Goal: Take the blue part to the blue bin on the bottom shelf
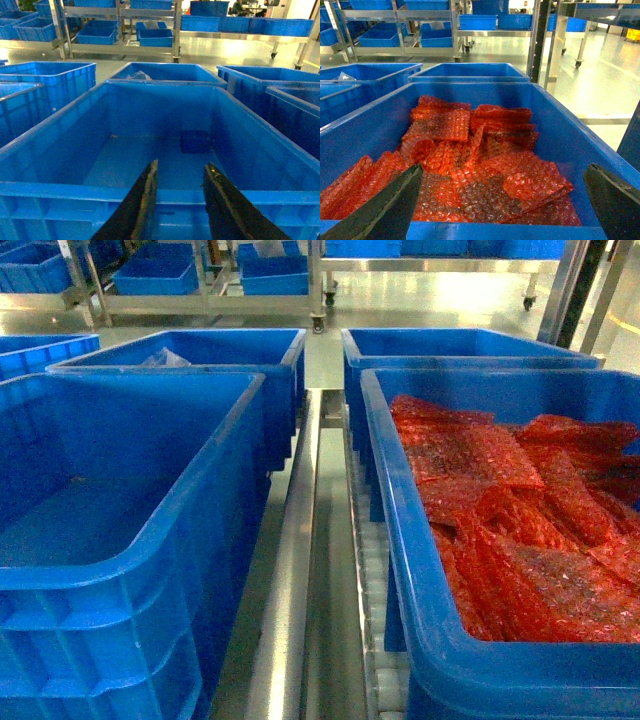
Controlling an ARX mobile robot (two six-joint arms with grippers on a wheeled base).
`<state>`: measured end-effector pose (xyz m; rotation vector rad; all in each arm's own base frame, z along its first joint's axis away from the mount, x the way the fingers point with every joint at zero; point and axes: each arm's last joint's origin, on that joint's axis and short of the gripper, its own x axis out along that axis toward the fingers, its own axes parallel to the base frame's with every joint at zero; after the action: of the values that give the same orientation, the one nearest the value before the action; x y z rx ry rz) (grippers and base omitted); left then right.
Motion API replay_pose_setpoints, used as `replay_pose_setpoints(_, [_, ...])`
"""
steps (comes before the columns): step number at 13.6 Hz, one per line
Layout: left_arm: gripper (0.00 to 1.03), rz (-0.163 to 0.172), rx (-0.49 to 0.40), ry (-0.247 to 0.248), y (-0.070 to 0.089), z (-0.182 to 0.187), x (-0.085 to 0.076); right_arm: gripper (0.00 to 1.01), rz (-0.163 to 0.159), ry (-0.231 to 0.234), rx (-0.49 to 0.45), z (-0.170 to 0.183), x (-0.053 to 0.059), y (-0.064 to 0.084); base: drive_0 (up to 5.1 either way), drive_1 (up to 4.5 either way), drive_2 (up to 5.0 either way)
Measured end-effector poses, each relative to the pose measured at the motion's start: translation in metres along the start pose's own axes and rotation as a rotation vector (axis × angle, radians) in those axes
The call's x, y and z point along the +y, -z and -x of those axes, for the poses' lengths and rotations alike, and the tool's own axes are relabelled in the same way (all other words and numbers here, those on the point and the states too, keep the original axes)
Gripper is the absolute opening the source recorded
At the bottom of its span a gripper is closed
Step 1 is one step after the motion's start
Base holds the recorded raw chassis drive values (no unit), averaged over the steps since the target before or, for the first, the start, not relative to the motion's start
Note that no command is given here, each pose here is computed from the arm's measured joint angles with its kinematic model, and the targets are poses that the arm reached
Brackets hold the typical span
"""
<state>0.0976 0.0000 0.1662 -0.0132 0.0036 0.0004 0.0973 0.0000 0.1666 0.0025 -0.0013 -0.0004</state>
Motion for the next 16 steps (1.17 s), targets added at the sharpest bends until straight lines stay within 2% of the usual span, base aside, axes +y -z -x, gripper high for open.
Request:
replay_pose_setpoints(3, [0.73,0.0,0.0,0.0,0.0,0.0,0.0,0.98,0.0,0.0,0.0,0.0,0.0,0.0,0.0,0.0,0.0])
replay_pose_setpoints(5, [1.0,-0.002,0.0,0.0,0.0,0.0,0.0,0.98,0.0,0.0,0.0,0.0,0.0,0.0,0.0,0.0,0.0])
replay_pose_setpoints(6, [0.98,-0.002,0.0,0.0,0.0,0.0,0.0,0.98,0.0,0.0,0.0,0.0,0.0,0.0,0.0,0.0,0.0])
replay_pose_setpoints(16, [0.98,-0.002,0.0,0.0,0.0,0.0,0.0,0.98,0.0,0.0,0.0,0.0,0.0,0.0,0.0,0.0,0.0])
